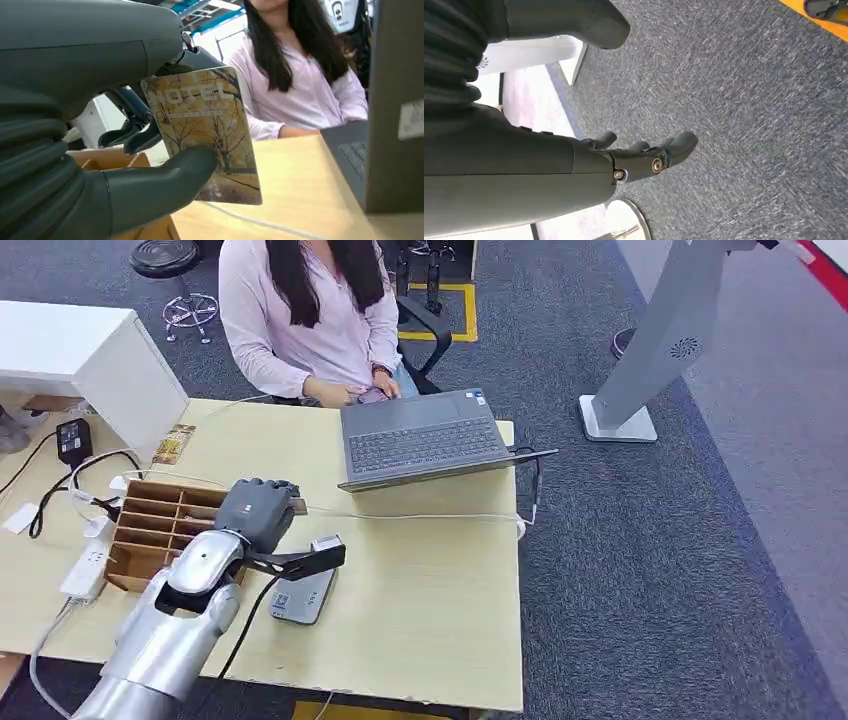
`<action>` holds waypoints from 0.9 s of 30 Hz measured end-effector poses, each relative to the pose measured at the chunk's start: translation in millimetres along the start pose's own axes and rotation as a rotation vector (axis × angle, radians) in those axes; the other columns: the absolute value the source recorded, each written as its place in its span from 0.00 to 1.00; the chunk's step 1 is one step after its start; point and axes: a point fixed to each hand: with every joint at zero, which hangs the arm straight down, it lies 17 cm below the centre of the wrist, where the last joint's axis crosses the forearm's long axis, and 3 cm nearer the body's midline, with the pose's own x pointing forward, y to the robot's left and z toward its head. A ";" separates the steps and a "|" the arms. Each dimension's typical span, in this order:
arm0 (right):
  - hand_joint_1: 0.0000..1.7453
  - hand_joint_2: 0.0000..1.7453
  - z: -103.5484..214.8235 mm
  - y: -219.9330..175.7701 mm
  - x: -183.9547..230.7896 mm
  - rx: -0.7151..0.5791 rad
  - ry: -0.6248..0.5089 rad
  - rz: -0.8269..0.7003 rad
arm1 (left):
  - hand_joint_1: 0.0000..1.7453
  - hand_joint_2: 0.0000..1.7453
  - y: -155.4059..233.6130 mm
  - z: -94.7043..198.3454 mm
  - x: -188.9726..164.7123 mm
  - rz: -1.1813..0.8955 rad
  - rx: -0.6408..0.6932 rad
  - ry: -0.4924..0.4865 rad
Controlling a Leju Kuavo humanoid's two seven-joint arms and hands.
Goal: Pass the card to the sensor for recognition and then transmit it.
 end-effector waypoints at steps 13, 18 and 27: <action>0.00 1.00 -0.2 -0.6 -1.1 -0.005 0.003 -0.017 | 1.00 1.00 -30.6 10.3 13.2 -0.017 -0.067 -0.024; 0.00 1.00 -0.2 -0.1 -1.1 -0.004 0.003 -0.017 | 1.00 1.00 -32.0 11.0 13.4 -0.020 -0.070 -0.027; 0.00 1.00 -0.3 -0.7 -2.0 -0.009 0.006 -0.031 | 1.00 1.00 -52.1 29.7 43.5 -0.004 -0.088 -0.081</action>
